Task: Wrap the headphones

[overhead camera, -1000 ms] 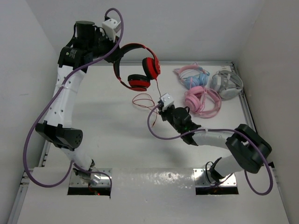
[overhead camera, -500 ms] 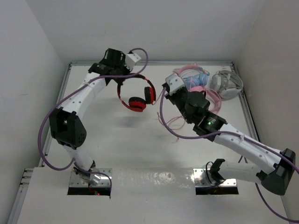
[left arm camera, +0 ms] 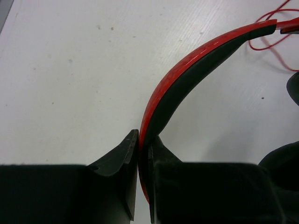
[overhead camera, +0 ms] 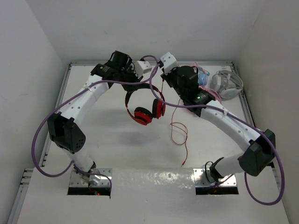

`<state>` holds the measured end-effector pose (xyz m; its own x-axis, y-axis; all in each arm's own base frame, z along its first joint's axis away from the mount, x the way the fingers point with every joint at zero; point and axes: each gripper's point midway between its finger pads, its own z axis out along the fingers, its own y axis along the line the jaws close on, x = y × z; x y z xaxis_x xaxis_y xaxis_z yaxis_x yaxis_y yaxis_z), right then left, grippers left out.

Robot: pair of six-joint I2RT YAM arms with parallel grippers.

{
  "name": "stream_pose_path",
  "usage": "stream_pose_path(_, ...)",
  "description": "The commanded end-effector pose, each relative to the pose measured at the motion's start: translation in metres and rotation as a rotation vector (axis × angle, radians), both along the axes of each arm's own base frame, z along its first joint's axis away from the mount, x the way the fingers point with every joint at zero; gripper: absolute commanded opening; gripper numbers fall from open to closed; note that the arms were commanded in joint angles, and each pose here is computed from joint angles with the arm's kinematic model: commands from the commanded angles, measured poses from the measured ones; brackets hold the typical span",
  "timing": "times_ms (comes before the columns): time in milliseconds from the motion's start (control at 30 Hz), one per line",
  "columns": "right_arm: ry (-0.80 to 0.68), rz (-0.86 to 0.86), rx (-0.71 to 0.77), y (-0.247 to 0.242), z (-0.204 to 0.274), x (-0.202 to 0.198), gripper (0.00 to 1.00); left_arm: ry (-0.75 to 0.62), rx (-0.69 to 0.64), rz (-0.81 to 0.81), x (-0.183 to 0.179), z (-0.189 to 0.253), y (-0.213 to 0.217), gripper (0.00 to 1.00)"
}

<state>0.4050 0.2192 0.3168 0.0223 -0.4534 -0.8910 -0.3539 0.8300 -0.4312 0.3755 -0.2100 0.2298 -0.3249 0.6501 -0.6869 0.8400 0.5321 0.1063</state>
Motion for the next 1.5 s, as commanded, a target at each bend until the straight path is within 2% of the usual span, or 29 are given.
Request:
stream_pose_path(0,-0.028,0.034,0.103,0.013,0.022,0.01,0.0,-0.029,-0.119,-0.129,-0.027,0.044,-0.021,0.0)
stream_pose_path(200,0.064,-0.001,0.173,0.001,-0.003,0.04,0.0,-0.013,-0.167,-0.212,-0.047,0.061,-0.029,0.0)
stream_pose_path(467,0.21,0.147,0.181,0.025,-0.052,0.042,0.02,0.014,-0.263,-0.303,-0.065,0.087,-0.043,0.0)
stream_pose_path(500,0.217,0.157,0.184,0.026,-0.055,0.04,0.05,0.015,-0.273,-0.306,-0.067,0.09,-0.044,0.0)
stream_pose_path(533,0.224,0.167,0.196,0.026,-0.061,0.037,0.16,0.024,-0.284,-0.299,-0.068,0.093,-0.044,0.0)
stream_pose_path(567,0.229,0.188,0.207,0.029,-0.064,0.034,0.23,0.024,-0.292,-0.291,-0.067,0.096,-0.045,0.0)
stream_pose_path(600,0.231,0.192,0.227,0.025,-0.07,0.03,0.4,0.037,-0.306,-0.277,-0.067,0.098,-0.044,0.0)
stream_pose_path(633,0.232,0.201,0.242,0.025,-0.071,0.028,0.53,0.036,-0.315,-0.27,-0.066,0.1,-0.044,0.0)
stream_pose_path(667,0.234,0.219,0.251,0.025,-0.073,0.025,0.62,0.044,-0.32,-0.259,-0.066,0.101,-0.043,0.0)
stream_pose_path(733,0.246,0.208,0.307,0.016,-0.076,0.024,0.71,0.059,-0.331,-0.226,-0.063,0.102,-0.041,0.0)
stream_pose_path(833,0.266,0.23,0.33,0.01,-0.082,0.021,0.76,0.059,-0.352,-0.195,-0.059,0.108,-0.035,0.0)
stream_pose_path(967,0.336,0.319,0.298,0.018,-0.104,0.006,0.78,0.046,-0.418,-0.121,-0.045,0.131,-0.018,0.0)
stream_pose_path(1167,0.39,0.352,0.366,0.023,-0.149,-0.014,0.78,-0.159,-0.35,0.092,-0.009,0.17,0.018,0.0)
stream_pose_path(1333,0.488,0.372,0.465,0.033,-0.184,-0.032,0.77,-0.226,-0.38,0.119,-0.01,0.2,0.022,0.0)
stream_pose_path(1467,0.506,0.334,0.508,0.037,-0.204,-0.03,0.77,-0.259,-0.402,0.115,-0.014,0.217,0.023,0.0)
